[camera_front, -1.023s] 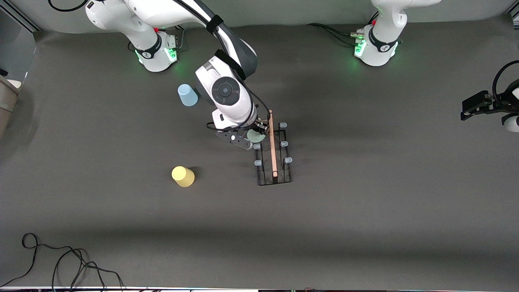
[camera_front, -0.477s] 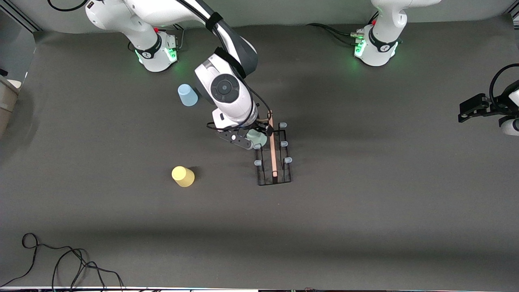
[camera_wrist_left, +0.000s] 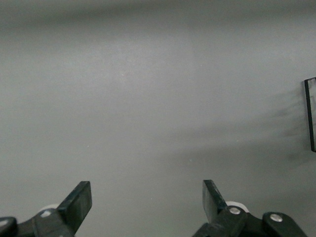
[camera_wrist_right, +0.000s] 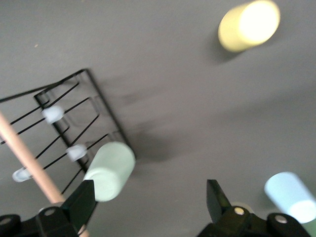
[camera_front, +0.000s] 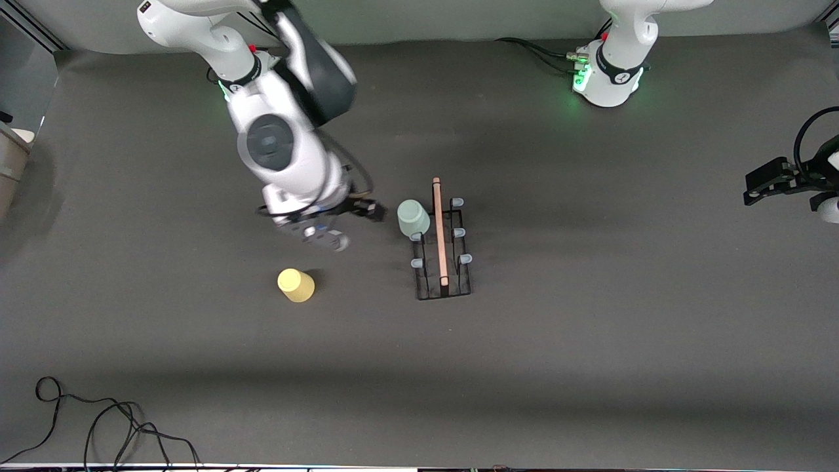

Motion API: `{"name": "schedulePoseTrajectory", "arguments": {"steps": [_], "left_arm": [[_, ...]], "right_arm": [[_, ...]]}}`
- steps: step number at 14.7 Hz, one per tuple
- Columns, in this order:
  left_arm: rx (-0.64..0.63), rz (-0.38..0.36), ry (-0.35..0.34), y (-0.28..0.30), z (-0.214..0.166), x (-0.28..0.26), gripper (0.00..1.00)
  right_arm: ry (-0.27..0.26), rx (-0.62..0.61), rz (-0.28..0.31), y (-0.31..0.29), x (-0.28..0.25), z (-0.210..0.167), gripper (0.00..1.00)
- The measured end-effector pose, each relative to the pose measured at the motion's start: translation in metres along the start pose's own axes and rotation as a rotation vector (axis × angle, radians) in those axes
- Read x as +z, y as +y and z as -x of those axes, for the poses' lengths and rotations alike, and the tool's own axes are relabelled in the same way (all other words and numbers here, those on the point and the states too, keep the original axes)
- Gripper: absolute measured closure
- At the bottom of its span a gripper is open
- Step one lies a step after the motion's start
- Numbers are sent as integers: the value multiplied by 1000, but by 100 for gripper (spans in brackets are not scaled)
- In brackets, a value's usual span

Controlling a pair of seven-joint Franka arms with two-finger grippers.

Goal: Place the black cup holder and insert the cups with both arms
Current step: 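Move the right gripper to the yellow cup and grasp it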

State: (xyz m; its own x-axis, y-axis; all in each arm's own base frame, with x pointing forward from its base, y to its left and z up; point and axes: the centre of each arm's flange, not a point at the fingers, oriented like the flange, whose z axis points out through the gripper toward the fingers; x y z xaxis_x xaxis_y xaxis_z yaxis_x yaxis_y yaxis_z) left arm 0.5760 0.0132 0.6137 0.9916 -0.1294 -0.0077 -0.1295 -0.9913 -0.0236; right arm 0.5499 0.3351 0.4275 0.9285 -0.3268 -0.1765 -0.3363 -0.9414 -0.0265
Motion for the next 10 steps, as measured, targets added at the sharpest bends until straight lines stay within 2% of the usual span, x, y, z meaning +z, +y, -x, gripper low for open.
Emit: {"name": "schedulePoseTrajectory", "arguments": {"steps": [4, 7, 10], "left_arm": [[-1, -1, 7, 0, -2, 3, 0], [-3, -2, 21, -1, -4, 3, 0], [-3, -2, 23, -1, -5, 4, 0]], "right_arm": [[-5, -98, 42, 56, 21, -57, 0], [6, -147, 47, 94, 52, -95, 0], [35, -169, 47, 119, 86, -115, 0]]}}
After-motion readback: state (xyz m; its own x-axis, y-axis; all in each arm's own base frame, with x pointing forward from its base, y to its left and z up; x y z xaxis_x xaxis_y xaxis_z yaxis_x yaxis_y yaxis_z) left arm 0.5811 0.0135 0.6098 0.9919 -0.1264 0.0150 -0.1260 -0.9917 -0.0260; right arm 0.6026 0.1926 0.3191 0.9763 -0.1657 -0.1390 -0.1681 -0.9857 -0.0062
